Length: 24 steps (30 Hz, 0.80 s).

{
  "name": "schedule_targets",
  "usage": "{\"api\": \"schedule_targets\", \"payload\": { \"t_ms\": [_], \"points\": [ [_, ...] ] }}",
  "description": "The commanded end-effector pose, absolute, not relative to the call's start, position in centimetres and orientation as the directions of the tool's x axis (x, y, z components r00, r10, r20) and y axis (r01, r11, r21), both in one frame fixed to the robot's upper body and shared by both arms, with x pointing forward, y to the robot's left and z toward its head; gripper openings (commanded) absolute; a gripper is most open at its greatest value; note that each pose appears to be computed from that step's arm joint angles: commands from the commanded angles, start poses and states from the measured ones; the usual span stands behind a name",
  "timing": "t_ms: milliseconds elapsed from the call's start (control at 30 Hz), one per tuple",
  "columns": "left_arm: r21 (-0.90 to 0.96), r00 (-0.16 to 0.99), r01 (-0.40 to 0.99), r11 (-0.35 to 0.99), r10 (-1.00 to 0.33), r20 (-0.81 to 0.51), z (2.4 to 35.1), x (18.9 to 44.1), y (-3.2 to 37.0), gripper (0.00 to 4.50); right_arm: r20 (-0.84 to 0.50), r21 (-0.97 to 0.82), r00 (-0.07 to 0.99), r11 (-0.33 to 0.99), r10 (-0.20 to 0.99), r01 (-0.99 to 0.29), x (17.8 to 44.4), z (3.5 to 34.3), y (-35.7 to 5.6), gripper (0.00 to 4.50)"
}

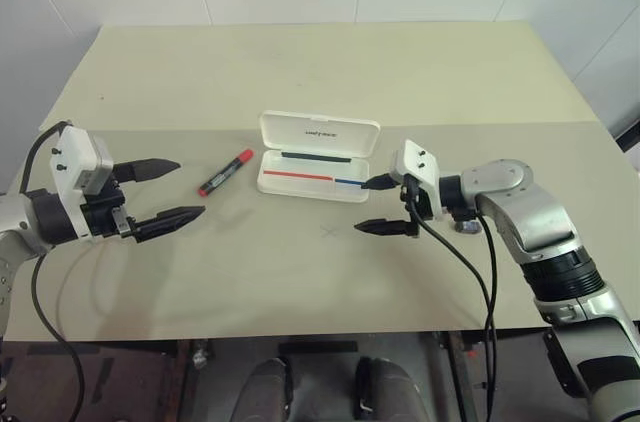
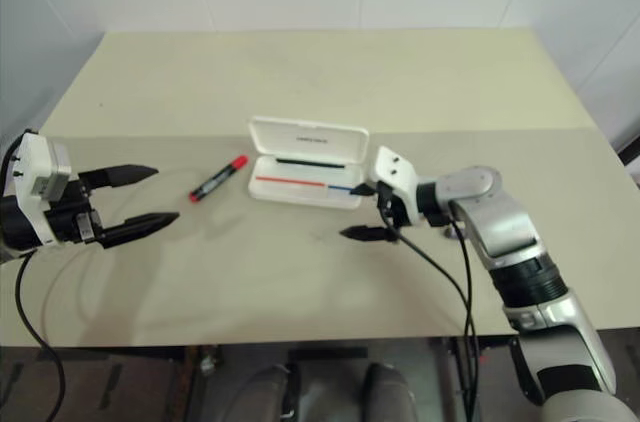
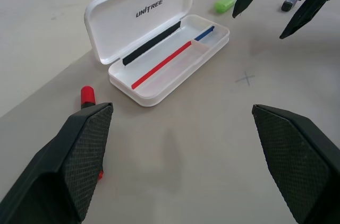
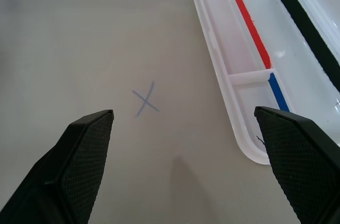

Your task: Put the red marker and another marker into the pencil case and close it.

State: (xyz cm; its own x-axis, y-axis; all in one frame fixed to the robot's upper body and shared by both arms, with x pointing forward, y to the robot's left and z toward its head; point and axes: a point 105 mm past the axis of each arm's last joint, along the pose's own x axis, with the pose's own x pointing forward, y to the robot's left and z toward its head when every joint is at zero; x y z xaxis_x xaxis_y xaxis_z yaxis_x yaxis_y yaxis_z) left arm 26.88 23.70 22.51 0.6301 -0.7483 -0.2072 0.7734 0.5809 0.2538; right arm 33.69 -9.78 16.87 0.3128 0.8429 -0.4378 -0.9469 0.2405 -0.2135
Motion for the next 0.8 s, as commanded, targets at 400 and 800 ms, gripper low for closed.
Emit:
{"api": "schedule_targets", "payload": {
  "t_ms": [400,800],
  "points": [
    [0.315,0.644,0.756,0.574,-0.739,-0.200,23.5,27.1,24.0,4.48,-0.415,-0.267,0.336,0.240,0.846,-0.934,34.1,17.8,-9.3,4.50],
    [0.320,0.637,0.760,0.565,-0.745,-0.197,23.5,27.3,23.8,4.48,-0.409,-0.282,0.301,0.194,0.861,-0.940,35.1,17.6,-6.3,4.50]
  ]
}}
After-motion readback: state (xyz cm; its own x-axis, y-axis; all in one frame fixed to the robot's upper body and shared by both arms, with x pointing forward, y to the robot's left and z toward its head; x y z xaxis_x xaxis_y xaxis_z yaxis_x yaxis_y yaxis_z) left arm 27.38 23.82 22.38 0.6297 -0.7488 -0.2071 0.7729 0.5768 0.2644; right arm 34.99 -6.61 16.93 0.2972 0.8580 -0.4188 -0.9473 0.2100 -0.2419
